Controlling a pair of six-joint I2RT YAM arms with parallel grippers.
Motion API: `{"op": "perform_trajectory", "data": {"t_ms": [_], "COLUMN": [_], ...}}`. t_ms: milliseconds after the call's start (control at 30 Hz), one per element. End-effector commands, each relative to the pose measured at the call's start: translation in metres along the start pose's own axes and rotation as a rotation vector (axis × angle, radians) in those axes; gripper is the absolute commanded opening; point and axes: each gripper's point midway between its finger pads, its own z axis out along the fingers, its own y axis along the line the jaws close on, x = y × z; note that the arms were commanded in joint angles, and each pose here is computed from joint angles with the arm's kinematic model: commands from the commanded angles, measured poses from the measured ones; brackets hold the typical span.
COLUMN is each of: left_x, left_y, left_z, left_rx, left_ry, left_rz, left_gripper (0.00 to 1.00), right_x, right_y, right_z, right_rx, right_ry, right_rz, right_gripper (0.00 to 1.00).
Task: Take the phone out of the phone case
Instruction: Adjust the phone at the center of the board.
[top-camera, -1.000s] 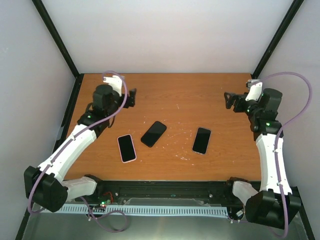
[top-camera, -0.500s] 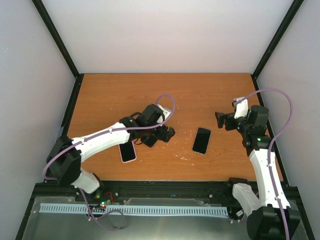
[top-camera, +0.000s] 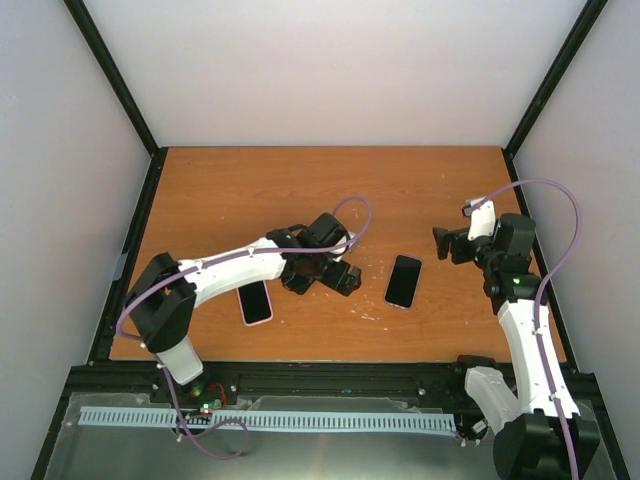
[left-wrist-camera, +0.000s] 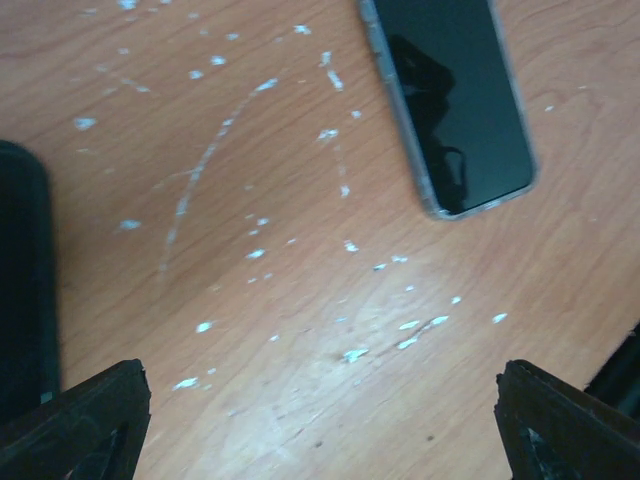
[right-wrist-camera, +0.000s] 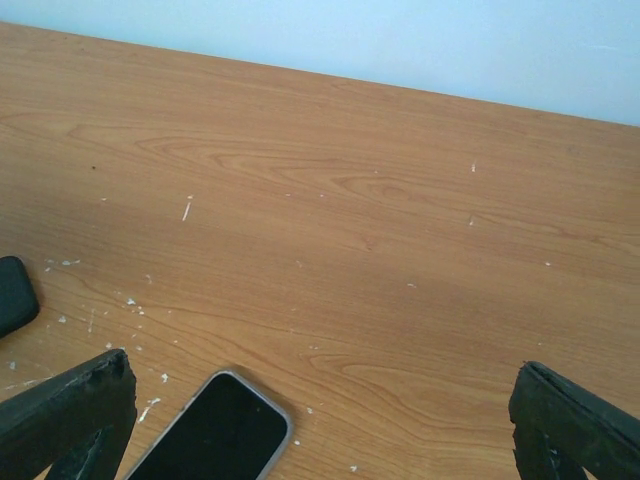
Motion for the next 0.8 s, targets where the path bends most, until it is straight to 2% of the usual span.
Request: {"op": "perform_trajectory", "data": {"t_ms": [0,200,300,467,767], "left_x": [-0.024,-0.041,-0.047,-0.058,-0.048], "left_y": [-0.049,-0.073,-0.077,-0.073,-0.092], "left_z": [0.009,0.047,0.07,0.089,0.13], "left_rx": [0.169,0.078,0.017,-0.098,-0.076], "left_ry": [-0.039,-0.02,0.011,-0.01,0.085], "left_rz": [-0.052,-0.005,0.008,-0.002,0.035], "left_gripper": [0.97,0.99,0.99,0.99,1.0], "right_x": [-0.007,-0.002,0.003,0.0,-0.001], "right_y": [-0.009,-0.063,-0.068,-0.065,-0.064], "right_z": [-0.003,-0.005,-0.003,-0.007,-0.008], "right_rx": [0.067,0.362,0.369,0.354,0.346], "right_ry": [-0.031,0.016,0.041,0.017,0.013], "right_rz": [-0.04,0.012,0.04,0.041,0.039], "right_gripper": [1.0,1.0,1.0,1.0,1.0]}}
